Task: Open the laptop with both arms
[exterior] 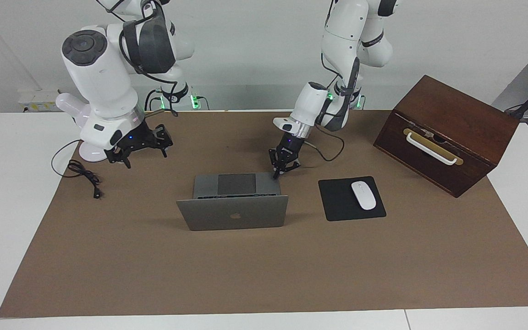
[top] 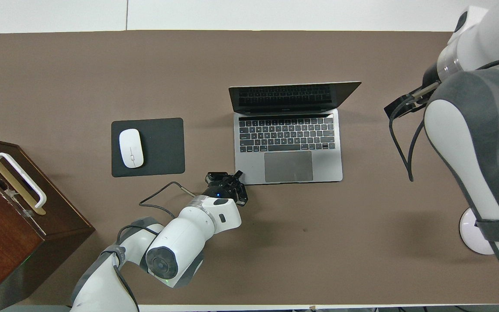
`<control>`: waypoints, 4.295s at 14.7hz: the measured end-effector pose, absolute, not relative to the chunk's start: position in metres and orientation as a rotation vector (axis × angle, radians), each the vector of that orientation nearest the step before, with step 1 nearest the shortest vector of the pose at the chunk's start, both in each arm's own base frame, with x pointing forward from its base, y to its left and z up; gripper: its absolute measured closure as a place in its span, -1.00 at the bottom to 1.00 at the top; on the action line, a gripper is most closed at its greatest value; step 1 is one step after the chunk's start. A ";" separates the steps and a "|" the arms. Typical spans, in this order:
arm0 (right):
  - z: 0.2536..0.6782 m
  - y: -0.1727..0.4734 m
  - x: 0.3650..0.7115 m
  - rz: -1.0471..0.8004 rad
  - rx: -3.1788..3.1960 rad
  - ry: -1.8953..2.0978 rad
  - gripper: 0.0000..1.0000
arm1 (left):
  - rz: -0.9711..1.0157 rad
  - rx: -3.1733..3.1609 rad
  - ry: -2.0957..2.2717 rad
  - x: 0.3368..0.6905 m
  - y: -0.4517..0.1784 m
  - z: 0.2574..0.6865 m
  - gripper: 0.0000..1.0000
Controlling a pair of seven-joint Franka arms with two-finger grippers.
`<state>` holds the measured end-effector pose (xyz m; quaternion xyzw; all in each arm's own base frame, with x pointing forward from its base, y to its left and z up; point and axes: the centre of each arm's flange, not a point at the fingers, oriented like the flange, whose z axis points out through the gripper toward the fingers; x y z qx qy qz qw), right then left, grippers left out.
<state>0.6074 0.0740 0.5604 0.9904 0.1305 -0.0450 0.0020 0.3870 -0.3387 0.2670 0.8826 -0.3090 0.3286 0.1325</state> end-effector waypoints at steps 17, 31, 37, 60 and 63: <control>0.578 0.043 0.543 -0.322 3.112 0.215 -1.00 | 0.957 2.558 -0.894 0.390 -0.341 0.267 0.98; 0.572 0.020 0.549 -0.169 3.130 0.146 -1.00 | 0.957 2.559 -0.885 0.391 -0.341 0.267 0.98; 0.582 0.022 0.549 -0.145 3.131 0.151 -1.00 | 0.972 2.549 -0.772 0.388 -0.339 0.293 0.98; 0.587 0.020 0.549 -0.138 3.131 0.147 -1.00 | 0.218 3.040 -0.597 0.440 -0.199 0.541 0.67; 0.587 0.020 0.549 -0.138 3.131 0.147 -1.00 | 0.157 3.072 -0.507 0.448 -0.170 0.550 0.05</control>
